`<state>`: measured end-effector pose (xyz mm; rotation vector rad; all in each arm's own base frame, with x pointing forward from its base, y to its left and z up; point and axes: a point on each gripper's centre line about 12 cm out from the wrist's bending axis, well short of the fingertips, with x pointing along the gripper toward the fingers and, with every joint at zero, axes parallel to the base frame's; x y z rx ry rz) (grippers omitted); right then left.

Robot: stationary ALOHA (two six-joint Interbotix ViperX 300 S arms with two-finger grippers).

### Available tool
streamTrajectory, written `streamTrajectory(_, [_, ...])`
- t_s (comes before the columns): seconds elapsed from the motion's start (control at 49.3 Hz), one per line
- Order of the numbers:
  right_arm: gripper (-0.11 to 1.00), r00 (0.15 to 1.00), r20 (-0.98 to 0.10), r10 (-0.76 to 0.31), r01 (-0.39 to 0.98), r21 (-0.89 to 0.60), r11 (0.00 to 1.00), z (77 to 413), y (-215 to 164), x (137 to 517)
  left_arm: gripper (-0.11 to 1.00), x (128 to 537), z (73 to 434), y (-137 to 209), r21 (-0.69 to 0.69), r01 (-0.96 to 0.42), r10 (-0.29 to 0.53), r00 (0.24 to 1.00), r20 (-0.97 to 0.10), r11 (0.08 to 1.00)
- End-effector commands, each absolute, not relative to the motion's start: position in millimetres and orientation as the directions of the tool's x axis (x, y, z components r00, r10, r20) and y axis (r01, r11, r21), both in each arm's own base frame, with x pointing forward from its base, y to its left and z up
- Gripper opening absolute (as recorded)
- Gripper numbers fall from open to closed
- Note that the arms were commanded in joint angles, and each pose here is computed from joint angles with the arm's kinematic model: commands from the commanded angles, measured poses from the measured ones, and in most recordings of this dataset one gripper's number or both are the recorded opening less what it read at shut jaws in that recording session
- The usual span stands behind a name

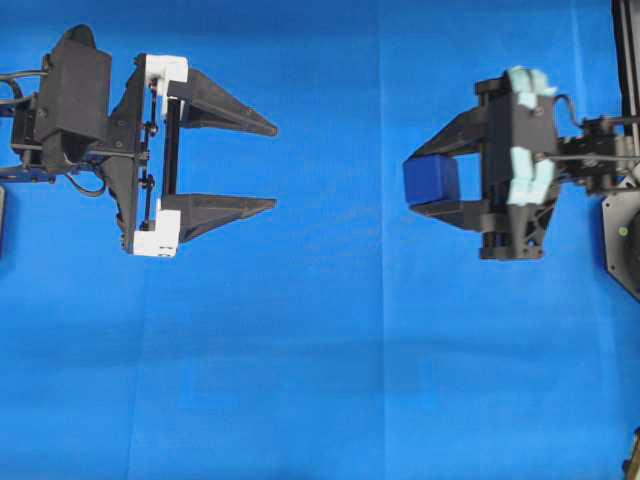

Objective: Handover the blue block to the right arm after grasping it with the left arm, then place it in the designated position.
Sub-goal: 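Rotate the right gripper downward and lower the cube to the table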

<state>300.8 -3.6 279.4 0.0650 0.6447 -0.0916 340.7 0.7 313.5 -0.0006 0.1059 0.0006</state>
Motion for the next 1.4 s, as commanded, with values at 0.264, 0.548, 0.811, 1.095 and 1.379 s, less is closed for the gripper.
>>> streamTrajectory(0.264, [0.44, 0.813, -0.581, -0.033, 0.075, 0.050, 0.996, 253.9, 1.3, 335.3, 0.92, 340.5, 330.3, 0.7, 0.003, 0.000, 0.000, 0.998, -0.055, 1.000])
streamTrajectory(0.548, [0.44, 0.794, -0.608, -0.015, 0.084, 0.084, 0.993, 209.9, 1.4, 355.7, 0.92, 338.9, 330.6, 0.7, 0.003, 0.000, 0.000, 0.999, -0.054, 1.000])
streamTrajectory(0.811, [0.44, 0.771, -0.636, 0.000, 0.103, 0.125, 0.987, 171.7, 2.1, 367.7, 0.92, 338.7, 329.9, 0.7, 0.003, 0.000, 0.000, 0.998, -0.055, 1.000])
streamTrajectory(1.095, [0.44, 0.762, -0.648, 0.012, 0.119, 0.159, 0.980, 147.9, 3.7, 375.3, 0.92, 338.9, 330.6, 0.7, 0.001, 0.000, 0.000, 0.999, -0.054, 1.000])
streamTrajectory(1.379, [0.44, 0.757, -0.653, 0.023, 0.123, 0.177, 0.977, 131.4, 5.4, 379.6, 0.92, 338.7, 329.9, 0.7, 0.003, 0.000, 0.000, 0.998, -0.055, 1.000])
